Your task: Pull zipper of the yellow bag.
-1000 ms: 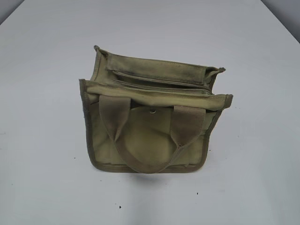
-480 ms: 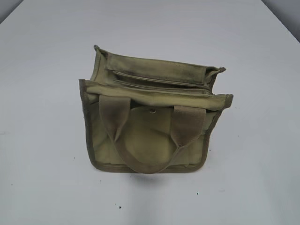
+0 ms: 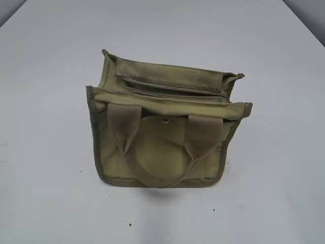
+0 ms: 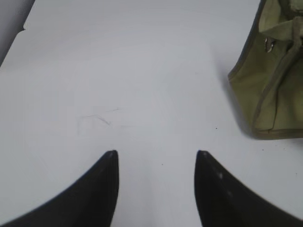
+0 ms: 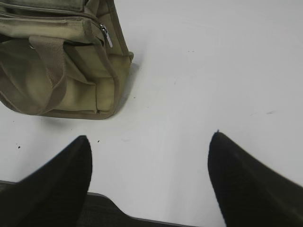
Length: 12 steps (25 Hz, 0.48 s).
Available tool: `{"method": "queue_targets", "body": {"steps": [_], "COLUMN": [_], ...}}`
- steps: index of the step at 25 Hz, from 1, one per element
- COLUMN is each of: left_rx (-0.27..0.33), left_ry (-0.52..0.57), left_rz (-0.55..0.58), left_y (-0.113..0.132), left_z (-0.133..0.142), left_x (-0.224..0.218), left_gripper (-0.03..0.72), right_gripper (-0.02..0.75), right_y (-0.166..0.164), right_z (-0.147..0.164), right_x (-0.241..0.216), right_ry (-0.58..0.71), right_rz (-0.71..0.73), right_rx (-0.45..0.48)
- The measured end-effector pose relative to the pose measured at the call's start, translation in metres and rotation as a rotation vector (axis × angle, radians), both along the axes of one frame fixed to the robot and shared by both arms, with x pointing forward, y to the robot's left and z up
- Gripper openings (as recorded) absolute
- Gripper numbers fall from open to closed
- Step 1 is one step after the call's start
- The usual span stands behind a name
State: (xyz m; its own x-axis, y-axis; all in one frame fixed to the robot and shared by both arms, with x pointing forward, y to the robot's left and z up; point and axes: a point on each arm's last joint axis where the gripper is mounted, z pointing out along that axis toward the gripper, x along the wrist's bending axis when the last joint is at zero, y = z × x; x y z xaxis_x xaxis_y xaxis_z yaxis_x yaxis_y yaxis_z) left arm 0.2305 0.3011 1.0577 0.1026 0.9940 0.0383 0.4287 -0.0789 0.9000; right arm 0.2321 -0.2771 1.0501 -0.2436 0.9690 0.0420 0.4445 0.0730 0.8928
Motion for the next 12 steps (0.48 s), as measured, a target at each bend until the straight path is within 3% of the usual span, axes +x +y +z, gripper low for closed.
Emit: {"method": "queue_targets", "body": {"steps": [12], "left_rx": [0.0], "left_ry": [0.0], "left_rz": [-0.003], "left_y": [0.0], "left_z": [0.0], "left_x": [0.0], "left_gripper": [0.371], "right_gripper": [0.589], "right_y": [-0.0038], "right_z": [-0.0009], "right_x": [0.0], "right_ry": [-0.001], "right_rz": [0.003], "right_rx": [-0.044]}}
